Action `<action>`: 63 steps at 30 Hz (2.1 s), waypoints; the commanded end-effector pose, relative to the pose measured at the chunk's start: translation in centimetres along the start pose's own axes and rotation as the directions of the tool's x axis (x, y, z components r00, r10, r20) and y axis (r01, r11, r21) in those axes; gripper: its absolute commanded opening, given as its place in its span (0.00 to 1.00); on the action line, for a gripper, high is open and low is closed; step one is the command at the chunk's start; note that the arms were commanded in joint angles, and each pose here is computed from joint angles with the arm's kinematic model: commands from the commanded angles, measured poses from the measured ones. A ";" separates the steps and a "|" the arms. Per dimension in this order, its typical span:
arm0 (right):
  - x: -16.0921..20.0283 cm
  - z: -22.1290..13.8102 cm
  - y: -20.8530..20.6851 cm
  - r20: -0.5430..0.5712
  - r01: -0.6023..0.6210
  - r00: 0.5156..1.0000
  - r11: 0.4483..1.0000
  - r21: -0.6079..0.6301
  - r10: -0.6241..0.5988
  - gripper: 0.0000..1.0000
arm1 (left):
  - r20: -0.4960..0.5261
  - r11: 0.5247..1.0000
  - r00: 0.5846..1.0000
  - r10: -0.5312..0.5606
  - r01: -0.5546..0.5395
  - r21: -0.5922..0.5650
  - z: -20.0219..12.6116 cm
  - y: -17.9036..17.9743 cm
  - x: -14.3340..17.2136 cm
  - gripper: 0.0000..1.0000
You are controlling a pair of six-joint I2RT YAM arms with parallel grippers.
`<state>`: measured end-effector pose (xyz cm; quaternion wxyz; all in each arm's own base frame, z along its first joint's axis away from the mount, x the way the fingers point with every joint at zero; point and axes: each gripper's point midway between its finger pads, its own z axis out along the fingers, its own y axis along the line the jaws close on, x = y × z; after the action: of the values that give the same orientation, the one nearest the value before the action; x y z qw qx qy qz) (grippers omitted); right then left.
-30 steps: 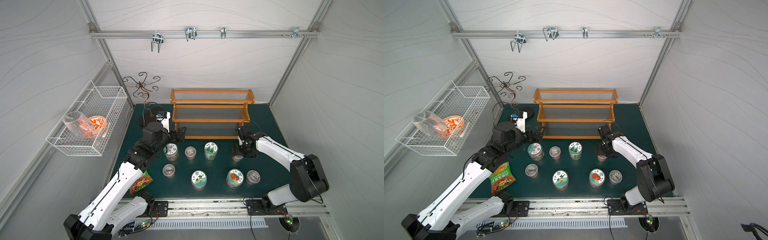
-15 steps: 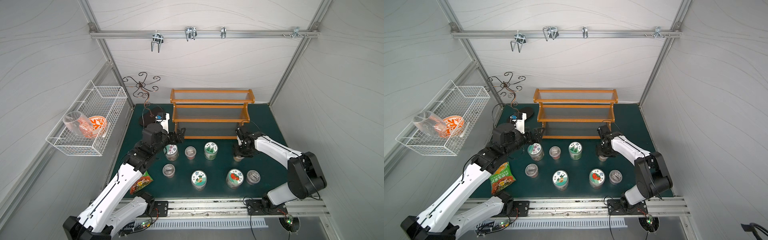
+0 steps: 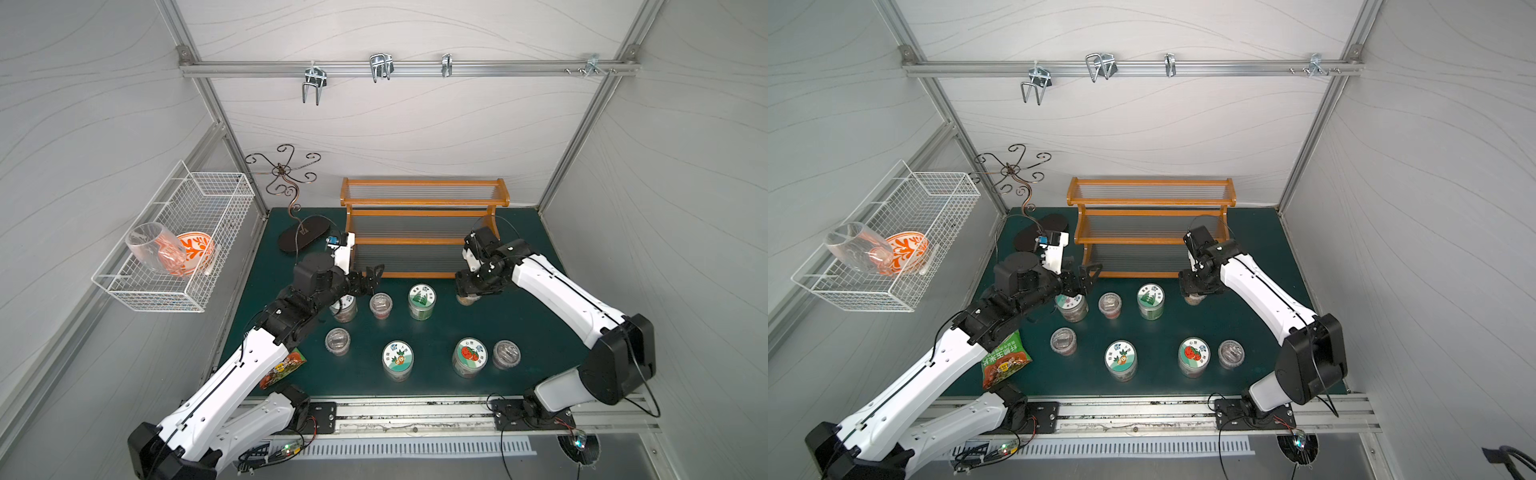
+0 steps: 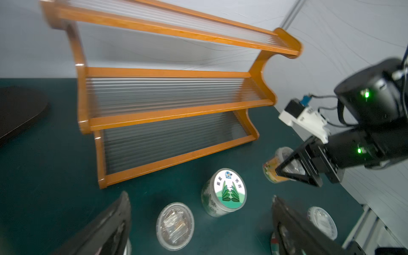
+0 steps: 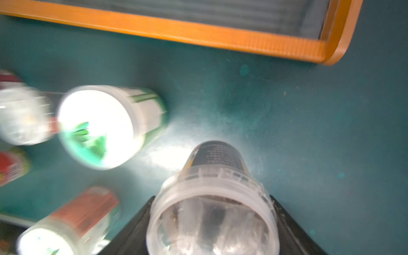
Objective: Place the seed container on the shelf
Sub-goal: Pick up the seed jar at the center of the board.
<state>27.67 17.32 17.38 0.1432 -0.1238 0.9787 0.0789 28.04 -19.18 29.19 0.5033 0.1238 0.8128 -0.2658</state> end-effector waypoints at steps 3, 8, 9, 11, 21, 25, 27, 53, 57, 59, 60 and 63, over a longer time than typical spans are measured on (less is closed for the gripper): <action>1.8 -6.7 2.6 -0.058 0.083 0.995 0.994 -0.071 -0.087 0.55 | 0.162 0.951 0.971 0.177 -0.211 0.224 0.1 -6.5 -2.1 1.00; 1.4 -11.2 5.2 -0.023 0.156 0.987 0.980 -0.123 -0.160 0.55 | 0.261 0.868 0.932 0.250 -0.335 0.366 0.2 -10.2 -1.0 1.00; 1.4 -11.9 5.6 -0.018 0.172 0.984 0.976 -0.130 -0.176 0.55 | 0.277 0.852 0.926 0.258 -0.353 0.386 0.3 -10.7 -0.7 1.00; 1.4 -13.1 6.6 -0.013 0.203 0.978 0.968 -0.147 -0.207 0.55 | 0.284 0.836 0.923 0.261 -0.363 0.412 0.5 -11.3 -0.1 1.00; 2.2 -16.7 10.6 -0.001 0.307 0.949 0.924 -0.229 -0.316 0.55 | 0.273 0.777 0.927 0.258 -0.367 0.512 1.8 -12.7 2.1 1.00; 2.6 -16.6 11.7 -0.009 0.324 0.941 0.911 -0.257 -0.337 0.55 | 0.307 0.735 0.914 0.264 -0.397 0.550 1.8 -13.6 2.3 1.00; 2.7 -16.6 12.1 -0.009 0.332 0.938 0.906 -0.263 -0.346 0.55 | 0.333 0.705 0.903 0.272 -0.422 0.569 1.6 -14.1 2.4 1.00; 4.1 -13.2 13.4 -0.099 0.368 0.911 0.898 -0.243 -0.400 0.55 | 0.379 0.694 0.903 0.201 -0.405 0.595 2.7 -16.5 0.8 0.84; 4.5 -13.1 13.5 -0.104 0.369 0.909 0.895 -0.249 -0.404 0.55 | 0.379 0.705 0.906 0.189 -0.394 0.589 3.0 -16.4 0.7 0.76; 4.7 -13.0 13.5 -0.108 0.371 0.907 0.893 -0.253 -0.407 0.56 | 0.380 0.707 0.905 0.188 -0.394 0.587 3.0 -16.5 0.6 0.70; 4.8 -12.9 13.5 -0.108 0.371 0.907 0.893 -0.255 -0.407 0.57 | 0.381 0.707 0.905 0.189 -0.395 0.587 3.0 -16.5 0.6 0.66; 4.9 -12.9 13.5 -0.107 0.374 0.905 0.890 -0.262 -0.412 0.61 | 0.385 0.706 0.903 0.190 -0.398 0.586 3.0 -16.5 0.7 0.60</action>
<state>18.09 27.28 29.77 0.0870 -0.3242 0.9301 0.1490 21.39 -34.61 28.44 0.5265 0.4013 0.5934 -0.4579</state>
